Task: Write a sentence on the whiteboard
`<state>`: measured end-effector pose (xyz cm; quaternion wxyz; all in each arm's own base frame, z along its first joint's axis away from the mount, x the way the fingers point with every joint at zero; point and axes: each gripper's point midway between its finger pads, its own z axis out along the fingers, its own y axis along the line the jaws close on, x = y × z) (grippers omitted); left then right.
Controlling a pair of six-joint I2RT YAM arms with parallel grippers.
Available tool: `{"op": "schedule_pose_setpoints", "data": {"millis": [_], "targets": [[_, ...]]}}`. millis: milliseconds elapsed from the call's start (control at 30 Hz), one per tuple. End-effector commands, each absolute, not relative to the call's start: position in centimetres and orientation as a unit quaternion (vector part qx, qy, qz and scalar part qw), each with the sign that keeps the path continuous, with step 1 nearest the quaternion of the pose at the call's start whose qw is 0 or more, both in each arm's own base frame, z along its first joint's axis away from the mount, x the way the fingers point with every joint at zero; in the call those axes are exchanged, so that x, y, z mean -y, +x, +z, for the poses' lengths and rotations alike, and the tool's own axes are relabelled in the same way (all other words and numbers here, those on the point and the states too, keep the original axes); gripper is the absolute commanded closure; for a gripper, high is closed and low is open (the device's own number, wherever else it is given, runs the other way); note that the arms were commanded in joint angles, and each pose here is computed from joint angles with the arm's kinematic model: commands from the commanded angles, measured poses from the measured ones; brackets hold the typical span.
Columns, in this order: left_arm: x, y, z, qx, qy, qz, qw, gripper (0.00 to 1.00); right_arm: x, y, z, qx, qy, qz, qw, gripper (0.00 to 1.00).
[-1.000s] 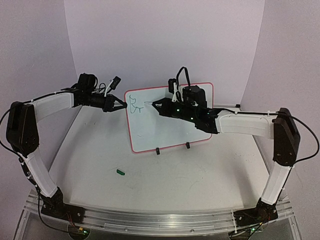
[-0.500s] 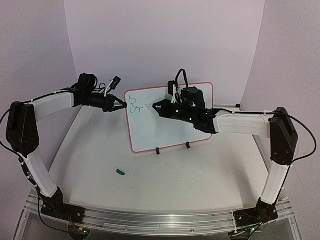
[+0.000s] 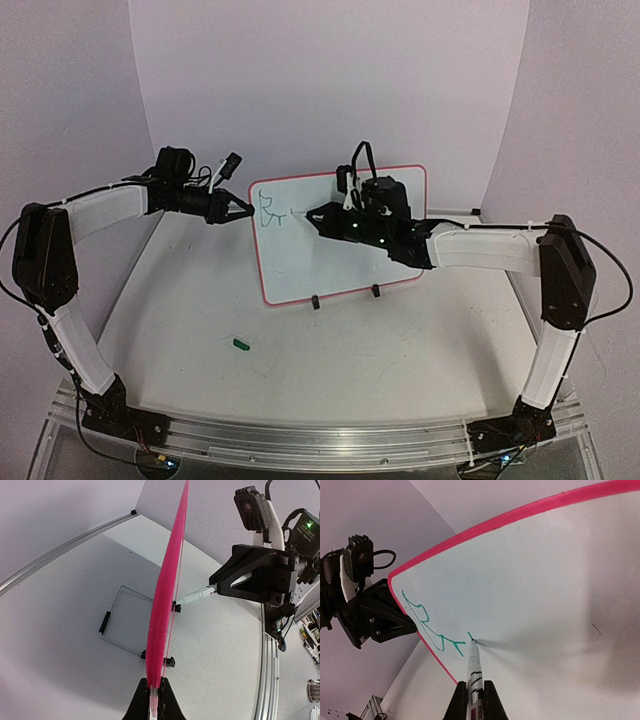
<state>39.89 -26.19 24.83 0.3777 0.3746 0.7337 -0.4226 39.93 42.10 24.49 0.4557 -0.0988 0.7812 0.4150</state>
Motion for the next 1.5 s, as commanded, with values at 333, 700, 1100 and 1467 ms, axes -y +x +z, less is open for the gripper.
{"op": "schedule_pose_setpoints", "data": {"millis": [333,700,1100,1467], "targets": [[26.7,38.6,27.1,-0.714,0.394,-0.428,0.39,1.0,-41.6,38.9,24.3,-0.783,-0.11,0.421,0.445,1.0],[26.7,38.6,27.0,-0.715,0.393,-0.428,0.389,1.0,-41.5,38.2,30.0,-0.74,-0.132,0.445,0.487,1.0],[26.8,38.6,26.9,-0.714,0.394,-0.429,0.388,1.0,-42.4,40.1,29.6,-0.745,-0.121,0.428,0.497,1.0],[26.8,38.6,26.9,-0.714,0.394,-0.43,0.387,1.0,-42.8,40.9,28.6,-0.752,-0.118,0.422,0.493,1.0]]}}
